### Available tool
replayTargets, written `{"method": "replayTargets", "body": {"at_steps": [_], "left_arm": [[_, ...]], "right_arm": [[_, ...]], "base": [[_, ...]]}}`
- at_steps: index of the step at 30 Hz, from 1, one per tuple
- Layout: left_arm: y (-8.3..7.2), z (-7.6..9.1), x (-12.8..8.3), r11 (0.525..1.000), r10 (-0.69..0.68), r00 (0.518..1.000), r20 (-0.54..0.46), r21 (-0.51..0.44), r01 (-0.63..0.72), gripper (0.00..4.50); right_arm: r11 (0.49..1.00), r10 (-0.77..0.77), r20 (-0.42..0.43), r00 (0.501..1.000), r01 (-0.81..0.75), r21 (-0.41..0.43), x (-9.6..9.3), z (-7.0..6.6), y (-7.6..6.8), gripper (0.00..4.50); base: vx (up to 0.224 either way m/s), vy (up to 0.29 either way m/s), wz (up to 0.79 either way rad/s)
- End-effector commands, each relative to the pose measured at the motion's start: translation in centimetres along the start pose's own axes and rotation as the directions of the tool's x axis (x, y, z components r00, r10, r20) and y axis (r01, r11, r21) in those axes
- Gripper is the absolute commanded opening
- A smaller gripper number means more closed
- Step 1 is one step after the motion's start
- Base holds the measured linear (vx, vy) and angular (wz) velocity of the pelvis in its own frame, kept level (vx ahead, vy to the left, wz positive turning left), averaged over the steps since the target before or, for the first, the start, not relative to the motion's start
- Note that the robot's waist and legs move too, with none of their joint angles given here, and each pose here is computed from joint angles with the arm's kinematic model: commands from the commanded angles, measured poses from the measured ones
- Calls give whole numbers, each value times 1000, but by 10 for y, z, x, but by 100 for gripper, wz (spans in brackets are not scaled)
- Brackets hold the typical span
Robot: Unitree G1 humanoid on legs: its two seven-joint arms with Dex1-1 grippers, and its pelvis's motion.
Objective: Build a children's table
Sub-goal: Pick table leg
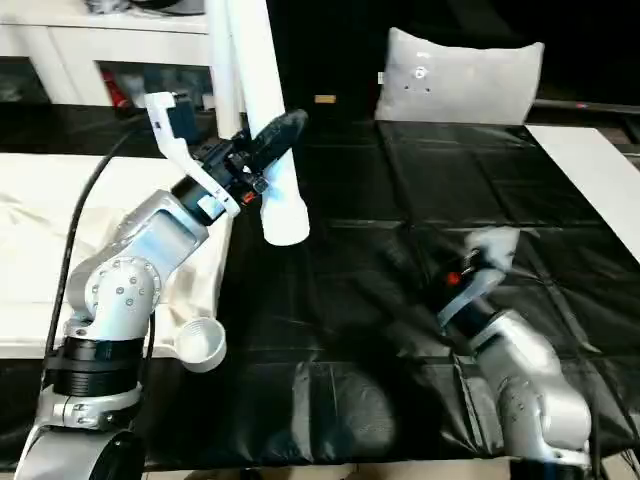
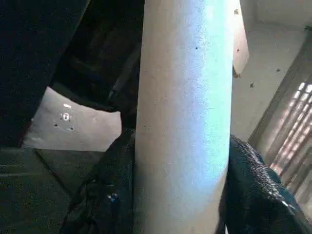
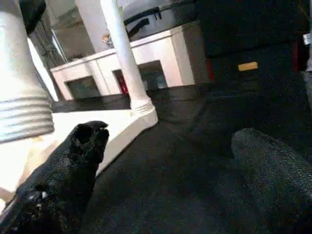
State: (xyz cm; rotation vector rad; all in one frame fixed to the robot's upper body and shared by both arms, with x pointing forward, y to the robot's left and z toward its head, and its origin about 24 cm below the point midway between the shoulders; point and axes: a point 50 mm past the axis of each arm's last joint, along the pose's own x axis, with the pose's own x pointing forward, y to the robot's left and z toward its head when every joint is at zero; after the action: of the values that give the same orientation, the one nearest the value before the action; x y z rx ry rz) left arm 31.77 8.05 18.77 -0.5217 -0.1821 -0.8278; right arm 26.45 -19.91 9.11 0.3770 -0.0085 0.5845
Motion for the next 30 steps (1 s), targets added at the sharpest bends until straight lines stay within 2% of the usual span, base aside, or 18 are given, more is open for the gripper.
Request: {"method": "replayTargets", "body": {"at_steps": [1,6,9,10,13,18,20,21,22,23,27,28,30], "left_arm": [[-3,2,-1,1000,-14,1000,-1,18,14,197],[-6,2,-2,1000,-27,1000,0,16,27,197],[-7,-1,-4,998,-43,999,-23,36,44,197],[-8,-4,-5,996,-55,997,-50,73,58,197],[-13,-9,-9,978,-127,986,-111,153,143,197],[-19,-9,-17,958,-245,962,-120,122,259,197],[-26,-6,-23,920,-382,916,-121,43,390,197],[-27,-6,-24,911,-404,906,-126,35,411,197],[-32,-5,-26,877,-477,868,-136,-1,481,197],[-32,-5,-26,871,-488,862,-137,-9,492,197],[-41,-2,-30,774,-633,763,-133,-90,627,197],[-41,-2,-30,766,-642,754,-137,-93,636,197],[-46,-6,-29,715,-698,698,-158,-116,689,197]], "right_arm": [[999,34,13,999,-34,6,3,12,5,450],[996,82,1,997,-82,-34,11,20,16,450],[987,154,8,988,-153,-51,19,28,28,450],[979,201,-3,980,-201,-32,22,29,35,450],[954,298,36,954,-299,24,29,33,47,450],[926,377,-9,926,-377,-22,34,32,54,450],[873,476,-93,875,-482,-69,37,31,59,450],[866,484,-110,868,-493,-80,38,31,59,450],[838,515,-172,840,-536,-106,40,31,59,450],[832,521,-182,834,-544,-108,40,31,59,450],[738,639,-251,727,-672,-67,43,38,60,450],[728,650,-255,716,-683,-63,43,38,60,420],[649,727,-293,621,-760,0,44,41,64,413]], "base": [[0,0,0],[0,0,0],[0,0,0],[0,0,0],[0,0,0],[0,0,0],[0,0,0],[0,0,0],[0,0,0],[0,0,0],[0,0,0],[0,0,0],[0,0,0]]}}
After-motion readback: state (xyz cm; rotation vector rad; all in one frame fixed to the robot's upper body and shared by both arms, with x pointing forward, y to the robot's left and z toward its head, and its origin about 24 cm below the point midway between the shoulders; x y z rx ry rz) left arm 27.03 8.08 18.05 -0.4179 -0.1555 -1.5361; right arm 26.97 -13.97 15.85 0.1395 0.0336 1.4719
